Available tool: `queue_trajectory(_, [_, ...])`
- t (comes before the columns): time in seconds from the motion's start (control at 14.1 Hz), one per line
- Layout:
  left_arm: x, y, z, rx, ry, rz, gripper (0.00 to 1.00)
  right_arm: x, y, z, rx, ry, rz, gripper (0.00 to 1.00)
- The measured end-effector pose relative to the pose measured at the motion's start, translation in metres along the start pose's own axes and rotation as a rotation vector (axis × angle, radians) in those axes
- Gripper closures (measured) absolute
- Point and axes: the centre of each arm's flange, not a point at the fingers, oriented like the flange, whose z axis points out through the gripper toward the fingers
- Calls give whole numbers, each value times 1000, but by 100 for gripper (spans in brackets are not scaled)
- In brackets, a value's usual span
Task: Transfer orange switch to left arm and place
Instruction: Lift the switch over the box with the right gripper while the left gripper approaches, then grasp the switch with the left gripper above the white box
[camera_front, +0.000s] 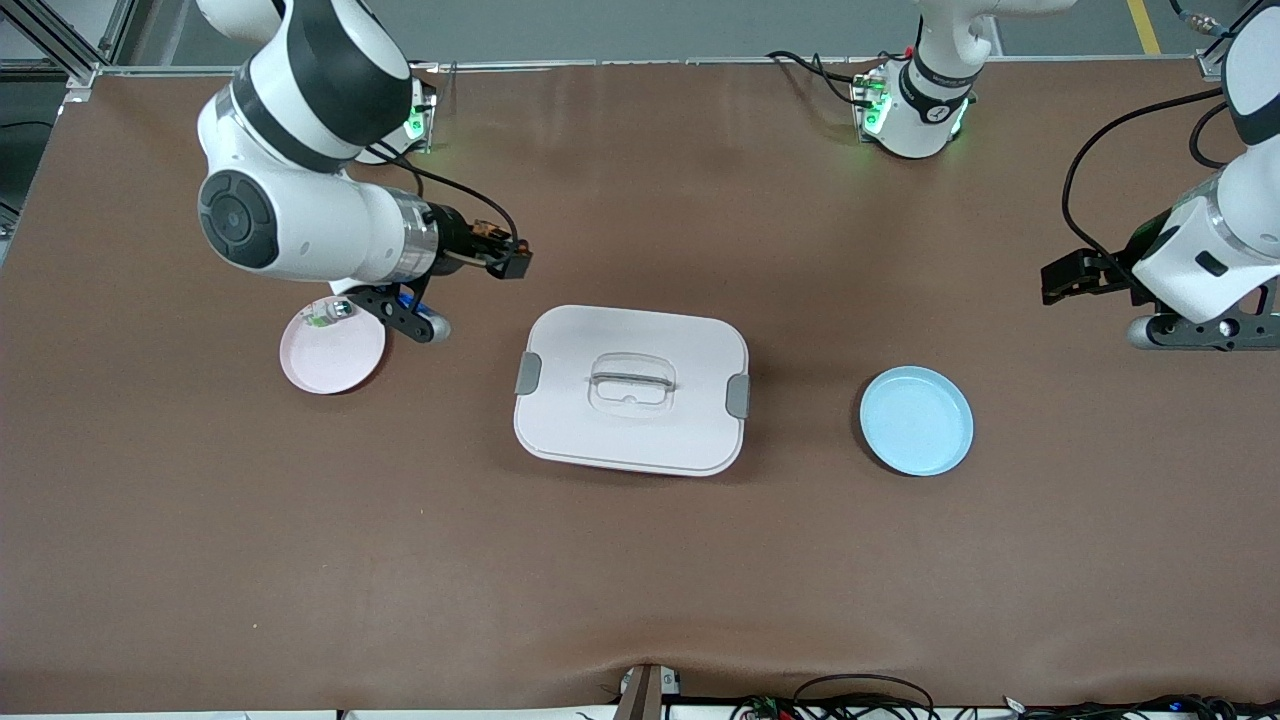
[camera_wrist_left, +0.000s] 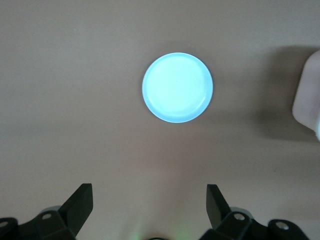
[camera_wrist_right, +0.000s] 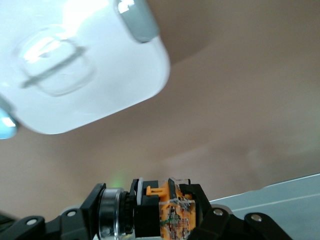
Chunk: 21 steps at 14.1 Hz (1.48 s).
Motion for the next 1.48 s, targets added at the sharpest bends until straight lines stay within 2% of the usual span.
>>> queue_trajectory(0.14, [-4, 8, 1, -75, -31, -2, 0, 1, -14, 5, 73, -34, 54, 27])
queue_trajectory(0.35, [-8, 26, 0, -206, -63, -43, 0, -4, -39, 14, 213, -111, 154, 27])
queue_trajectory(0.49, [-12, 48, 0, -263, -76, -51, 0, -11, -55, 23, 277, -141, 217, 27])
queue_trajectory(0.78, [-32, 146, 3, -324, -9, -171, 0, -31, -89, 52, 406, -175, 305, 27])
queue_trajectory(0.99, [-51, 204, 14, -378, 21, -202, 0, -43, -109, 72, 486, -195, 392, 27])
queue_trajectory(1.2, [-54, 228, 32, -453, 55, -219, 0, -52, -126, 82, 511, -210, 462, 27])
queue_trajectory(1.48, [-66, 252, 52, -572, 130, -288, 0, -48, -133, 83, 516, -217, 484, 27])
